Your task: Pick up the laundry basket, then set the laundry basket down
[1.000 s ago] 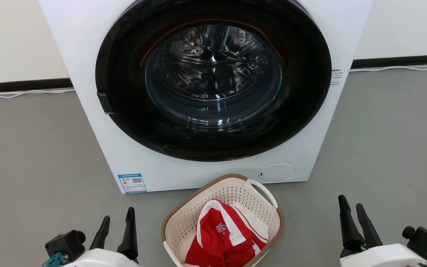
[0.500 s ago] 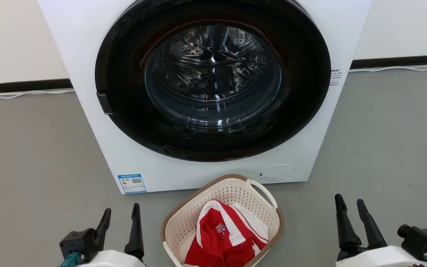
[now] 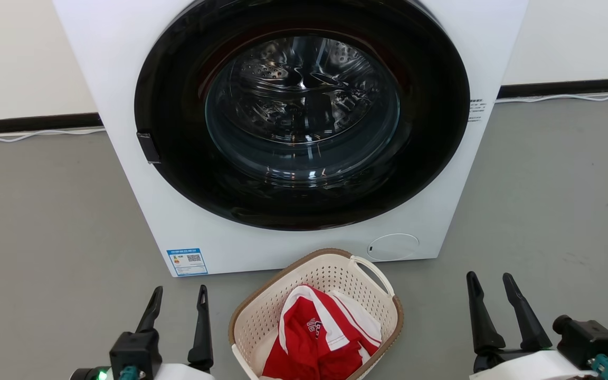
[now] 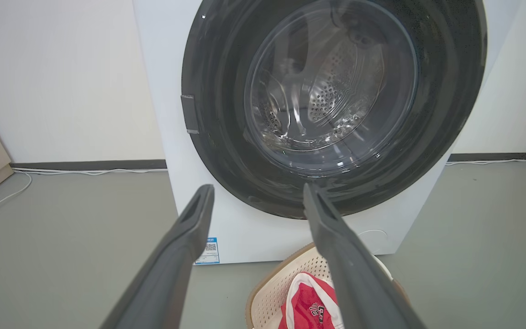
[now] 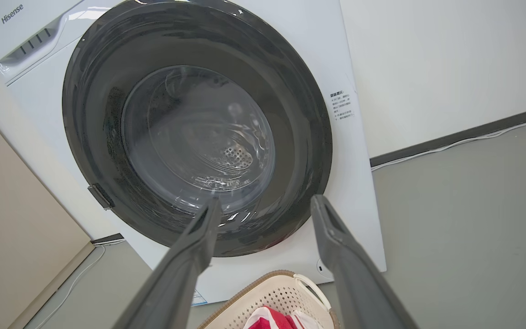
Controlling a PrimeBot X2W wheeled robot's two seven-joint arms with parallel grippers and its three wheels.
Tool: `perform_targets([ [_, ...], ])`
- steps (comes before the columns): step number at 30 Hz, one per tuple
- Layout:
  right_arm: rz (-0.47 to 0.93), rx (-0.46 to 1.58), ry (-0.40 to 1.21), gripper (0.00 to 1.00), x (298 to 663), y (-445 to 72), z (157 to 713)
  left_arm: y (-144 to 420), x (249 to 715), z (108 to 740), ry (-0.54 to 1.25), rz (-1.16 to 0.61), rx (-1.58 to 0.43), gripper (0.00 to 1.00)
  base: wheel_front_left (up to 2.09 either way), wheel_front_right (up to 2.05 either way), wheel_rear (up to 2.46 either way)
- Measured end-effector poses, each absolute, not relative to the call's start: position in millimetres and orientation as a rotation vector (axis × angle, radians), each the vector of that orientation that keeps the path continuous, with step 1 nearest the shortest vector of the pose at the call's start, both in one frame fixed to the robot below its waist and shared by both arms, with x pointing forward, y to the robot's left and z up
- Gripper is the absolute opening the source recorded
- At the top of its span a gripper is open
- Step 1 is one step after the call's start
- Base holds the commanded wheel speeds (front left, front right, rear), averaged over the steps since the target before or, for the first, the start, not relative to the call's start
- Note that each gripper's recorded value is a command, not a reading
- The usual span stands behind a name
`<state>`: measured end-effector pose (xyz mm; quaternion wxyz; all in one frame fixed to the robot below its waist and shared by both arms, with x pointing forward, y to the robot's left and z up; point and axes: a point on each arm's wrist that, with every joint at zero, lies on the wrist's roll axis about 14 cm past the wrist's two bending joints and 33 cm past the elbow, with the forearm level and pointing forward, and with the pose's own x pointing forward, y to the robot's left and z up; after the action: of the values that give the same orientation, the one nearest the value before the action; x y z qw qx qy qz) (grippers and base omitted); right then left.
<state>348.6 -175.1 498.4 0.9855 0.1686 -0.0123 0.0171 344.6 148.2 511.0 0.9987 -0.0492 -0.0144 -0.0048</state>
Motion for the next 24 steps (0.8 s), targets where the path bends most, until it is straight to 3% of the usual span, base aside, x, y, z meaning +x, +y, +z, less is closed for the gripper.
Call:
perform_targets([
  [24,0.124,0.064,-0.112,1.00,349,-156,518,127,334,538,-0.205,-0.069,0.172,1.00,0.00,0.00,0.00],
])
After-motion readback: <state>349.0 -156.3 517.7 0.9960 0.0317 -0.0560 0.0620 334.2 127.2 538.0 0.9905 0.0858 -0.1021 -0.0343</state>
